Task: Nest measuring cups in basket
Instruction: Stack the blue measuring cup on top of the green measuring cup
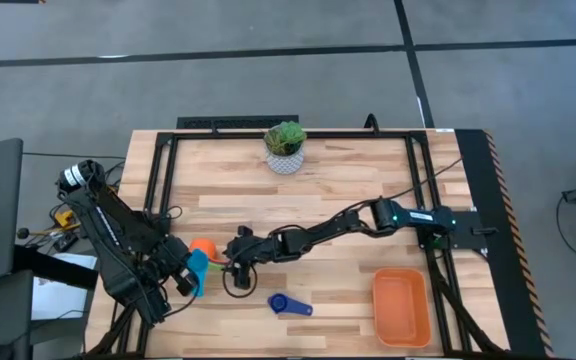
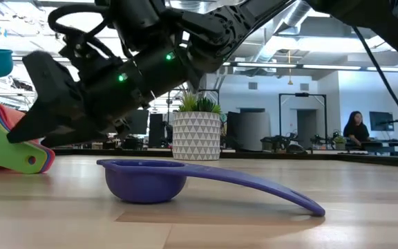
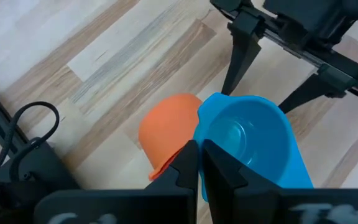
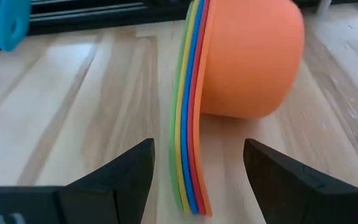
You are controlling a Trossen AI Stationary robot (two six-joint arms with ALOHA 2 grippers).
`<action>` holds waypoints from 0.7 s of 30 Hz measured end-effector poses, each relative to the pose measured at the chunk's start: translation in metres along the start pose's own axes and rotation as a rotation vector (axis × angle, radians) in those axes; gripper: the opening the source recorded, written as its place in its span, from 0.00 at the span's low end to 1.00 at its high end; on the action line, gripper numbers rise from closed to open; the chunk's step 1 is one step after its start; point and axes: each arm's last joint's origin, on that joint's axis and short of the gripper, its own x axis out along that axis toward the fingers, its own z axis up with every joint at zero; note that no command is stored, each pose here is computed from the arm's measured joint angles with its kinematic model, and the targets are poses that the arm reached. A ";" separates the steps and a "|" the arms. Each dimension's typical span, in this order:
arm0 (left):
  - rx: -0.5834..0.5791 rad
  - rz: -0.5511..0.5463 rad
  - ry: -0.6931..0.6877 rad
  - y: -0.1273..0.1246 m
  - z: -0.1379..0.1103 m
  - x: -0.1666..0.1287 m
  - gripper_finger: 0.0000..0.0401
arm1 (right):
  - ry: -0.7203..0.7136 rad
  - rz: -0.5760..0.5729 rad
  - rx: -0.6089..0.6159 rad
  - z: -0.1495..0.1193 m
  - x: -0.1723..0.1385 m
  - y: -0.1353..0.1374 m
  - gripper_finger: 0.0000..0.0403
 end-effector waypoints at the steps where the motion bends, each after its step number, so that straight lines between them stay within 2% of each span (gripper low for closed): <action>1: 0.000 0.000 0.000 0.000 0.000 0.000 0.00 | 0.004 -0.003 0.002 0.000 0.000 -0.001 0.68; 4: 0.005 0.001 -0.001 0.000 0.000 0.000 0.00 | 0.022 -0.007 0.008 0.000 0.000 -0.008 0.68; 8: 0.012 0.010 -0.006 0.001 0.000 0.000 0.00 | 0.036 0.054 0.016 0.000 0.001 -0.015 0.68; 17: 0.013 0.012 -0.009 0.001 0.001 0.000 0.00 | 0.070 0.064 0.063 -0.022 0.014 -0.017 0.68; 21: 0.012 0.012 -0.009 0.001 0.001 0.000 0.00 | 0.073 0.060 0.072 -0.023 0.014 -0.018 0.63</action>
